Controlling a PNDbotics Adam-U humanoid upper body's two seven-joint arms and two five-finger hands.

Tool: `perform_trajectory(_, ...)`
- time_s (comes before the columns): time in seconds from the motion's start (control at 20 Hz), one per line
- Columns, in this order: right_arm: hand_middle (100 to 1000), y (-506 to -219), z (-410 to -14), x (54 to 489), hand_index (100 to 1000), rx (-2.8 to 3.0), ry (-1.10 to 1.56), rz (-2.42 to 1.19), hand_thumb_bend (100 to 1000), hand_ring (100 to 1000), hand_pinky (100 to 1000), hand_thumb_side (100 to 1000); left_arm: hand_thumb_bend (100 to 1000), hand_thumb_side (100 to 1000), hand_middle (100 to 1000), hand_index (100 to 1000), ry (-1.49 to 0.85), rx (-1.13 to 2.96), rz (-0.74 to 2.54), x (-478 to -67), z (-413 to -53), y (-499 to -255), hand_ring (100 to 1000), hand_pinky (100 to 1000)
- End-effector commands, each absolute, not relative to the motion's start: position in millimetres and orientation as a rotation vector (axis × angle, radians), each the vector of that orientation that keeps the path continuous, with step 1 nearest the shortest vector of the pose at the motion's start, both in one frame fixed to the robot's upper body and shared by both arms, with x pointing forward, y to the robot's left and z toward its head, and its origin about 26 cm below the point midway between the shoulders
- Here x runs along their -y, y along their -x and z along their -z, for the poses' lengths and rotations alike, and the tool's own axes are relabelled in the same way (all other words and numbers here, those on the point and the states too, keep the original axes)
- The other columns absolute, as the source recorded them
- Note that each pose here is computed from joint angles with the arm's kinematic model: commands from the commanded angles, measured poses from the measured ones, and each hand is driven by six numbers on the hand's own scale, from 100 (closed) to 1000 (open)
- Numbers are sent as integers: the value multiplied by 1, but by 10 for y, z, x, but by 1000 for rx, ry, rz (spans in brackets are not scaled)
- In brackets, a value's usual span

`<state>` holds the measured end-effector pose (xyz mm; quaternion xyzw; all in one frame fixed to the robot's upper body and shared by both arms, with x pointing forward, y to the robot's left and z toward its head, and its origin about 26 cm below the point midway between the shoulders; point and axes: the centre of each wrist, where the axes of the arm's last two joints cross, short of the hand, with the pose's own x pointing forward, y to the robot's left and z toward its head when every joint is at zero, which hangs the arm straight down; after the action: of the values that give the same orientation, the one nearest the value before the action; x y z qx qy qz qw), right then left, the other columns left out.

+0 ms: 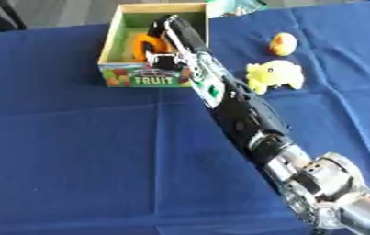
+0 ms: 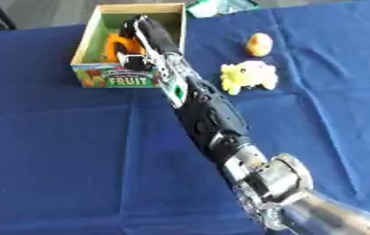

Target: Pick up objects on the table and place them in the box.

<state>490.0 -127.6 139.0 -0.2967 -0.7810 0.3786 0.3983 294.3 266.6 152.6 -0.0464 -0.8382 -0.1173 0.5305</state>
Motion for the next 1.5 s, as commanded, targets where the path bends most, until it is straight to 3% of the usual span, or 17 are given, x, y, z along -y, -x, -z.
perform_trajectory(0.05, 634, -4926, -1510, 1267, 724, 1999, 782, -968, 187, 767, 788, 100, 100, 505, 546, 744, 108, 2017, 291, -2682, -1574, -2938, 622, 742)
perform_trajectory(0.1, 735, -4925, -1518, 1262, 802, 2002, 780, -976, 332, 803, 808, 112, 100, 505, 546, 744, 108, 2017, 291, -2682, -1573, -2938, 622, 742)
perform_trajectory(0.15, 768, -4924, -1531, 1255, 828, 2008, 780, -984, 387, 818, 817, 145, 100, 505, 546, 744, 108, 2017, 291, -2683, -1572, -2938, 622, 742)
perform_trajectory(0.2, 893, -4923, -1553, 1249, 916, 2020, 784, -992, 520, 880, 859, 291, 100, 505, 546, 744, 108, 2016, 291, -2683, -1571, -2937, 622, 742)
perform_trajectory(0.4, 955, -4913, -1619, 1233, 953, 2070, 812, -988, 599, 916, 890, 376, 100, 505, 546, 744, 107, 2016, 290, -2684, -1570, -2936, 622, 742)
perform_trajectory(0.75, 943, -4901, -1720, 1245, 940, 2130, 783, -996, 623, 910, 897, 412, 100, 506, 546, 744, 97, 2014, 283, -2700, -1563, -2928, 623, 743)
perform_trajectory(0.9, 894, -4904, -1835, 1325, 923, 2144, 749, -1015, 609, 898, 894, 412, 100, 507, 546, 744, 86, 2011, 277, -2719, -1557, -2920, 623, 743)
perform_trajectory(1.5, 850, -4843, -2614, 2326, 911, 2092, 677, -1204, 555, 900, 900, 356, 100, 510, 545, 744, 37, 2002, 261, -2790, -1549, -2887, 623, 743)
